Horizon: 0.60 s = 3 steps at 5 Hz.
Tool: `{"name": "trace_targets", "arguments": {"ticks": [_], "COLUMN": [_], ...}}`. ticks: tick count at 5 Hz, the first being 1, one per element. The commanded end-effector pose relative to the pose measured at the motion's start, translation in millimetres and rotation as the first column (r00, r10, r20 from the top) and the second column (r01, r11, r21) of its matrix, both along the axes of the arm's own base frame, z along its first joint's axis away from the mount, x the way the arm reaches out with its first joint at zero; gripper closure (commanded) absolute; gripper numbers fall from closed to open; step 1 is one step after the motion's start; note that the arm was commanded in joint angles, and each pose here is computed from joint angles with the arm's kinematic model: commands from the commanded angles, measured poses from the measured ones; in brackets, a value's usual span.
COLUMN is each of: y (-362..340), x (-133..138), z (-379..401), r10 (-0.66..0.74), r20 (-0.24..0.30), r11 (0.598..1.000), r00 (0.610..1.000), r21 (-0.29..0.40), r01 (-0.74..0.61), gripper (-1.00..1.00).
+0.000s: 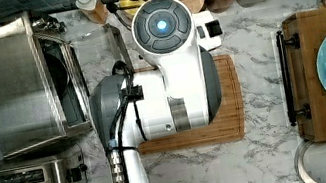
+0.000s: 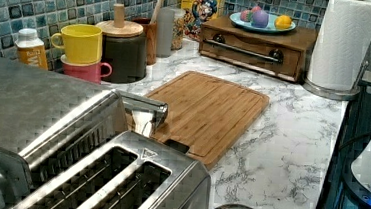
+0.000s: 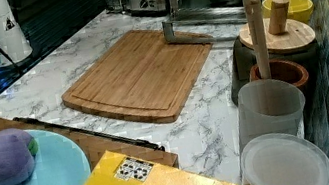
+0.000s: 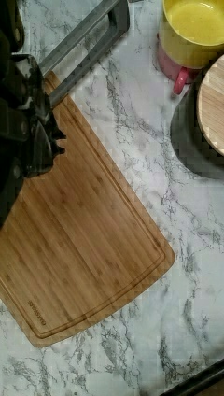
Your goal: Close the oven.
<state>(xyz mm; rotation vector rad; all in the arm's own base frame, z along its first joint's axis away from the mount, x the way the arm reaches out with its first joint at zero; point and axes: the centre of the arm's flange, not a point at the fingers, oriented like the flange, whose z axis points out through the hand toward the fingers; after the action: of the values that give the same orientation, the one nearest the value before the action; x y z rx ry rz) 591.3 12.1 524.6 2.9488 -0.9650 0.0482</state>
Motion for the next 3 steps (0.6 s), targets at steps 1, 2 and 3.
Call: {"name": "trace_targets", "arguments": {"ticks": [1,2,3], "y": [3.5,2.5,-5.3], "x": [-6.2,5.7,11.3], "z": [-3.6,-20.2,-41.4], "r10": [0.040,0.219,0.385], "r20": [0.041,0.020,0.116], "r11": [0.999,0.971,0.901], "r00": [0.998,0.976,0.916], "r21": [0.021,0.095,0.167], "r01": [-0.041,-0.220,-0.400], "gripper": [1.00,1.00,1.00]}}
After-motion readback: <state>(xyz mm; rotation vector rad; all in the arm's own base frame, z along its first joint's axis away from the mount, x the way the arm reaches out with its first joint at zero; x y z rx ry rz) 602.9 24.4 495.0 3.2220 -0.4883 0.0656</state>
